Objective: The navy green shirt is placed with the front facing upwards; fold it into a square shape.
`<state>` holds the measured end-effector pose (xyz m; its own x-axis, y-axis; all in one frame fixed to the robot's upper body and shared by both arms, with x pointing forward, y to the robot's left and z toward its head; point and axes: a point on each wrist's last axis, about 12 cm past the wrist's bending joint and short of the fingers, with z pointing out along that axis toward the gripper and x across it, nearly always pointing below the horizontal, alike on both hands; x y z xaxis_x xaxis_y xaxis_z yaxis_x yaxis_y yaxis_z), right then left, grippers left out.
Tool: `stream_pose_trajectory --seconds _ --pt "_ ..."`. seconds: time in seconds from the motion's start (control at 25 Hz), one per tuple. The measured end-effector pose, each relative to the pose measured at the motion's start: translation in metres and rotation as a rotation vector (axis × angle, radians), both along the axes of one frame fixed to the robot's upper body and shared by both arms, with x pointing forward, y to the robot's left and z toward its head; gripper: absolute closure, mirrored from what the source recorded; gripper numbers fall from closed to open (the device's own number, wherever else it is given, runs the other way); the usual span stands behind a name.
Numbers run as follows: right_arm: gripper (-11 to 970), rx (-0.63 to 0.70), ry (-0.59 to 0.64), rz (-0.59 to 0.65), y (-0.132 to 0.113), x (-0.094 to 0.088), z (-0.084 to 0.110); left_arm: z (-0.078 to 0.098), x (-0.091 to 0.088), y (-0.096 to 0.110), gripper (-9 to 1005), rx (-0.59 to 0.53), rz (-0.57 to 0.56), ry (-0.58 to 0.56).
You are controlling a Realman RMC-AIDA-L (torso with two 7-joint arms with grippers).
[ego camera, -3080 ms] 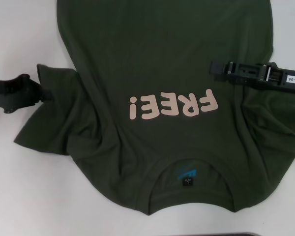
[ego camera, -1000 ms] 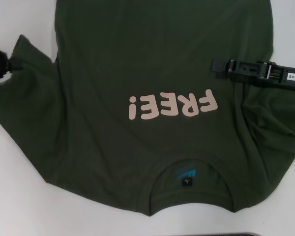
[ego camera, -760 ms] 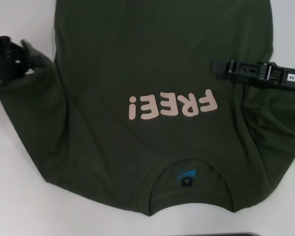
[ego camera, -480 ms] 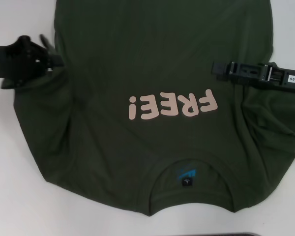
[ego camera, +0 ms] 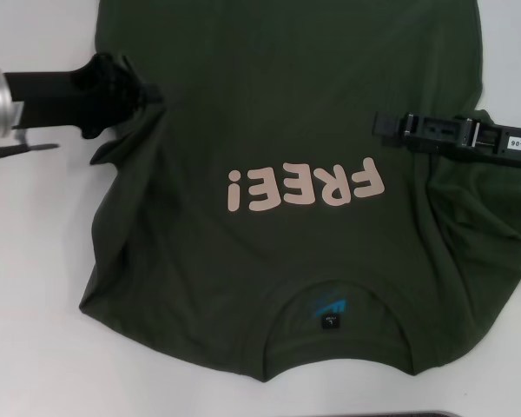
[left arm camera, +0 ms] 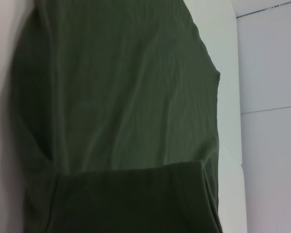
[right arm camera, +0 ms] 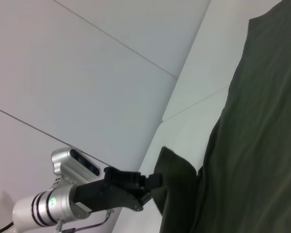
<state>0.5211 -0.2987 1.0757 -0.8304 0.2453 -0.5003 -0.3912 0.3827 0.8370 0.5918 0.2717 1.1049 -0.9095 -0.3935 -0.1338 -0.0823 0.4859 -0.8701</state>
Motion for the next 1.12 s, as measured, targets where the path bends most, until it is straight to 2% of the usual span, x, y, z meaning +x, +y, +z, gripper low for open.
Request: stream_pose_trajectory --seconds 0.36,0.64,0.88,0.96,1.12 --pt "106 0.004 0.012 -0.006 -0.001 -0.003 -0.003 -0.01 0.01 -0.018 993 0.03 0.025 0.004" --pt "106 0.005 0.015 -0.012 -0.003 -0.004 -0.004 -0.017 0.007 -0.028 993 0.044 -0.001 -0.029" --pt "107 0.003 0.014 -0.014 -0.003 -0.004 -0.004 -0.012 0.007 -0.026 859 0.029 -0.009 -0.044" --pt "107 0.0 0.015 -0.018 -0.003 -0.003 -0.004 -0.007 0.007 -0.025 664 -0.006 -0.011 -0.064" --pt "107 -0.003 0.014 -0.025 -0.004 -0.002 -0.004 -0.002 0.009 -0.024 461 -0.025 -0.026 -0.082"
